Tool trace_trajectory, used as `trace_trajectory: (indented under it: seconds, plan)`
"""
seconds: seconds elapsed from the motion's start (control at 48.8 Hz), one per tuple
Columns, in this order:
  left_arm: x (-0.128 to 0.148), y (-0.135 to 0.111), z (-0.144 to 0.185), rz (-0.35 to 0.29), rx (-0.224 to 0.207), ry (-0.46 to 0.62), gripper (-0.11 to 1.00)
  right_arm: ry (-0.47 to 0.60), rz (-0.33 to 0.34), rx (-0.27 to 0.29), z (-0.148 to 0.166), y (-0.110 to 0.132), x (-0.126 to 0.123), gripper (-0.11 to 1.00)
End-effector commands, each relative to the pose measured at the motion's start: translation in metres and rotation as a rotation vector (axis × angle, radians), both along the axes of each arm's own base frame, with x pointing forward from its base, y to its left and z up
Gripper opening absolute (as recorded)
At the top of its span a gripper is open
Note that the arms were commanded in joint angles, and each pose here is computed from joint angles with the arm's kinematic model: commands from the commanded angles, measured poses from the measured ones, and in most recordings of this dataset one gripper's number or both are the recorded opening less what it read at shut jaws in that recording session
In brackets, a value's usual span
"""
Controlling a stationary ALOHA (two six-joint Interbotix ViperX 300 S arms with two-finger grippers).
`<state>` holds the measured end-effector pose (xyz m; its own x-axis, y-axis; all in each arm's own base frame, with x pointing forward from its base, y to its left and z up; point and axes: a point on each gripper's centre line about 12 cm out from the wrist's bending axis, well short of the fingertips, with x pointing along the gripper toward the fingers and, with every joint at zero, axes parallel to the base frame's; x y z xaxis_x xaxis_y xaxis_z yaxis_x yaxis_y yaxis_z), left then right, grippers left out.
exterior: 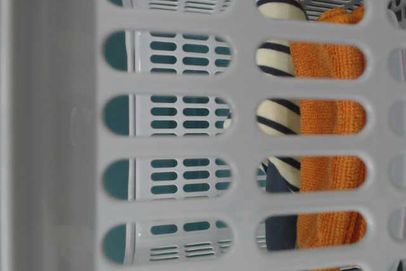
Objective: Pick up the orange cloth from the shopping basket with the left arm.
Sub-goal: 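Move the left gripper over the basket toward the orange cloth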
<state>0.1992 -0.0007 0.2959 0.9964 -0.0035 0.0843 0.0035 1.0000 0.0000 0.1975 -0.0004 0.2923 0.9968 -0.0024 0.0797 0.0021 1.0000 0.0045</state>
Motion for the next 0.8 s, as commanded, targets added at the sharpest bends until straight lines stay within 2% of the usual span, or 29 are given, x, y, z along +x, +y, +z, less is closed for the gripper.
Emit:
trace_trajectory:
  seconds: [0.0, 0.082, 0.184, 0.492, 0.655, 0.778]
  plan:
    - [0.006, 0.000, 0.021, -0.003, 0.009, 0.000, 0.06, -0.017, 0.008, 0.024, 0.007, 0.001, 0.003, 0.00]
    - [0.012, 0.001, 0.032, 0.000, -0.014, 0.054, 0.00, -0.020, 0.006, 0.053, 0.008, 0.001, 0.002, 0.00]
    - [0.021, 0.000, 0.047, 0.002, -0.030, 0.153, 0.00, -0.023, 0.009, 0.081, 0.009, 0.001, 0.002, 0.00]
    - [0.067, -0.010, 0.081, -0.020, -0.020, 0.433, 0.00, 0.011, 0.010, 0.096, 0.008, 0.001, 0.001, 0.00]
    - [0.099, -0.017, 0.082, -0.037, -0.004, 0.552, 0.00, 0.087, 0.008, 0.098, 0.000, 0.001, 0.002, 0.00]
    - [0.122, -0.021, 0.076, -0.040, 0.002, 0.625, 0.00, 0.103, 0.011, 0.093, 0.001, 0.002, 0.002, 0.00]
